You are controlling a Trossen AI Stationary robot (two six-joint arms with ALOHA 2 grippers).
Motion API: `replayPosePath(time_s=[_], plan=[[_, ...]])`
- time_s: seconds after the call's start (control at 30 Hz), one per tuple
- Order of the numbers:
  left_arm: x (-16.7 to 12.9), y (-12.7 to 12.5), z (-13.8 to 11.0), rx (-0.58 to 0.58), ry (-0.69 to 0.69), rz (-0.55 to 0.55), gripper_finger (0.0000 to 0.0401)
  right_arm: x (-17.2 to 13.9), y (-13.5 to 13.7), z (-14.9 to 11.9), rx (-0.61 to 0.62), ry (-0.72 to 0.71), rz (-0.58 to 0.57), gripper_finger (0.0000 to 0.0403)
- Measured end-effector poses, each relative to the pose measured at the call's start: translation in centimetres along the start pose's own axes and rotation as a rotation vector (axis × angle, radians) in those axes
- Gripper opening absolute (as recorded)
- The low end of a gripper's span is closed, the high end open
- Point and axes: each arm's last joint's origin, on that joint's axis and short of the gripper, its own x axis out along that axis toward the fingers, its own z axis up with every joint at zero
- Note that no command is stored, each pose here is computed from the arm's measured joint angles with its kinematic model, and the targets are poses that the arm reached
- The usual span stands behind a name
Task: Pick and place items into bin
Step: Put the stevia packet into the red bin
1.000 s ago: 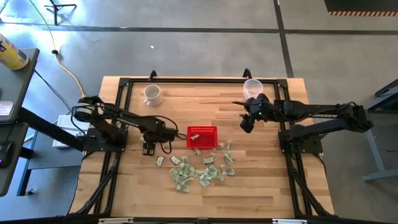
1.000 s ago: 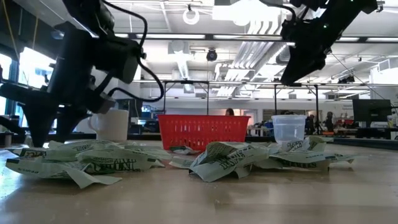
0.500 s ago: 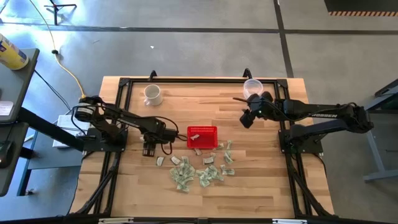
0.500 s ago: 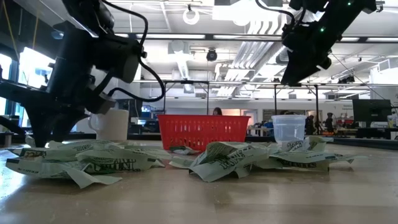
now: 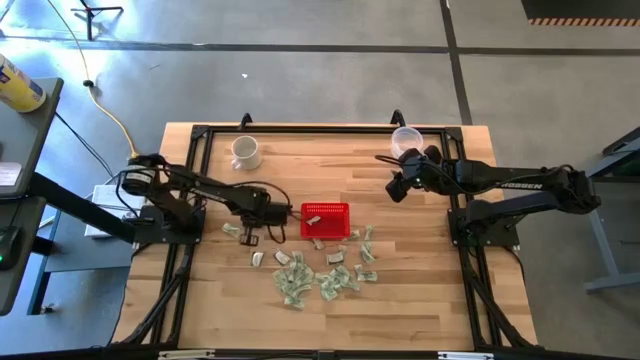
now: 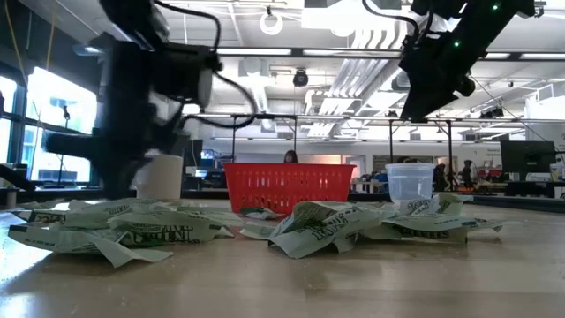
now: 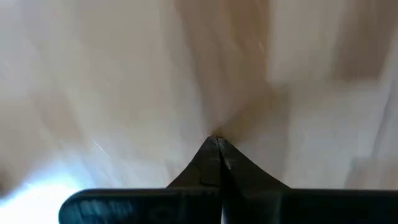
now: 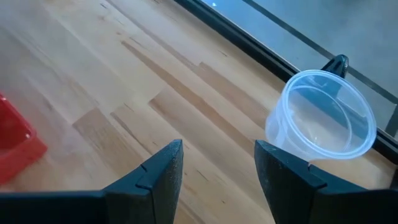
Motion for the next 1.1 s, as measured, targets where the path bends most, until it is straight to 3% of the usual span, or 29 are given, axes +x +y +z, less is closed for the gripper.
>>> replayPosePath(time_s=[0.23,0.37,0.6,0.77,0.9,1.1], plan=[[-4.1,4.7,2.7,-0.25,-0.116,-0.06,0.0023,0.1,-0.3,-0.2,-0.058,0.037,0.015,0.019],[-5.4,4.7,2.1,-0.236,-0.008,-0.07,0.0069,0.3,-0.5,-0.2,-0.062,0.074,0.053,0.019],[-4.9,0.4,0.1,-0.153,0.193,-0.079,0.0231,0.3,-0.5,-0.3,-0.054,0.088,0.059,0.019],[-3.2,-3.3,-1.5,-0.14,0.245,-0.045,0.0301,0.3,-0.5,-0.3,-0.052,0.084,0.05,0.019],[-1.9,-5.0,-2.6,-0.208,0.257,-0.014,0.0304,0.3,-0.5,-0.3,-0.052,0.084,0.05,0.019],[-0.4,-6.1,-3.9,-0.256,0.259,0.006,0.0261,0.3,-0.5,-0.3,-0.052,0.084,0.05,0.019]])
